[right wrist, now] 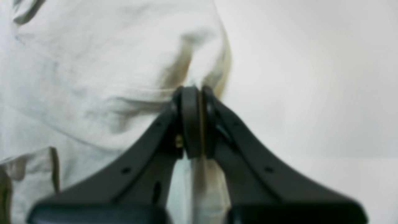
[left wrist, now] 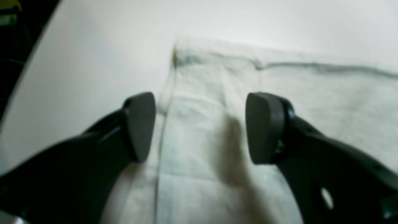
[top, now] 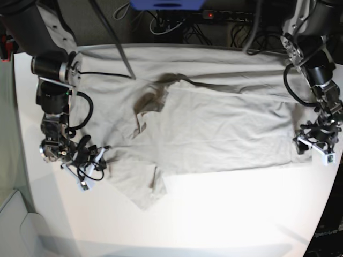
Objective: Layout the t-shirt on the table in an organized manner, then fold the t-shirt properly
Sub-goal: 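Grasp the shirt's hem-side corners with both grippers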
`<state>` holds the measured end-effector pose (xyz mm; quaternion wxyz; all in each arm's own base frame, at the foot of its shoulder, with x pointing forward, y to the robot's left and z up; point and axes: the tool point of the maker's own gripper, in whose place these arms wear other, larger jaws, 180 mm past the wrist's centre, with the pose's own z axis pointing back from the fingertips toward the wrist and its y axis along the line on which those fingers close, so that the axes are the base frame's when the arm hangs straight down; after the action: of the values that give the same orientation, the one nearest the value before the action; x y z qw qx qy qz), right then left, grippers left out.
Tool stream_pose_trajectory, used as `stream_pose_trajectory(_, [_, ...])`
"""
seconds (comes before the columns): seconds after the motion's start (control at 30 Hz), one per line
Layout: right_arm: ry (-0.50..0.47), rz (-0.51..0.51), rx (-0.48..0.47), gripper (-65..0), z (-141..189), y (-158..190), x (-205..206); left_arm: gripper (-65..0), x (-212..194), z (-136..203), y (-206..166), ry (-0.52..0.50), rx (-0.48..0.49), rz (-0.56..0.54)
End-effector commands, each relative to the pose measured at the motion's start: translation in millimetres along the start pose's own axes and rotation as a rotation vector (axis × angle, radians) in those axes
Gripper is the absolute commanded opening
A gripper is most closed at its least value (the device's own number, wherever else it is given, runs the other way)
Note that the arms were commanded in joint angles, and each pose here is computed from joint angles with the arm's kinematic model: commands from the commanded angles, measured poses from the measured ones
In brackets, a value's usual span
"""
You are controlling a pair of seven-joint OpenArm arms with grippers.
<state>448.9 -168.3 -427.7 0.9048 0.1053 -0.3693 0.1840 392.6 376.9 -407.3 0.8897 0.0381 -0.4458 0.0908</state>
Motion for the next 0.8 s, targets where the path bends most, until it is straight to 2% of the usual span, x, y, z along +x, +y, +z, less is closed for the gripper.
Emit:
stream_pose_trajectory(0.0, [0.014,0.016,-0.023,-63.4,3,-8,6,-20.5,26,0,10,-0.072,0.014,0.014])
stream_pose_trajectory(0.2, [0.021,0.018,-0.039,-63.4,7,-17,3,-20.5,16,-17,11,-0.066,-0.014,0.106])
stream_pose_trajectory(0.47, [0.043,0.014,-0.050,-63.4,10,-23,-10,-20.9,10,-20,11,-0.052,-0.015,0.128])
stream_pose_trajectory(0.67, [0.043,0.015,-0.049,-63.4,10,-23,-10,-21.5,6,-20,31,-0.032,0.100,0.126])
stream_pose_trajectory(0.73, [0.045,0.015,-0.049,-63.4,10,-23,-11,-25.9,4,-22,23,-0.014,0.083,0.077])
stream_pose_trajectory(0.77, [0.045,0.015,-0.049,-63.5,10,-23,-11,-30.5,3,-23,19,-0.003,0.075,0.046])
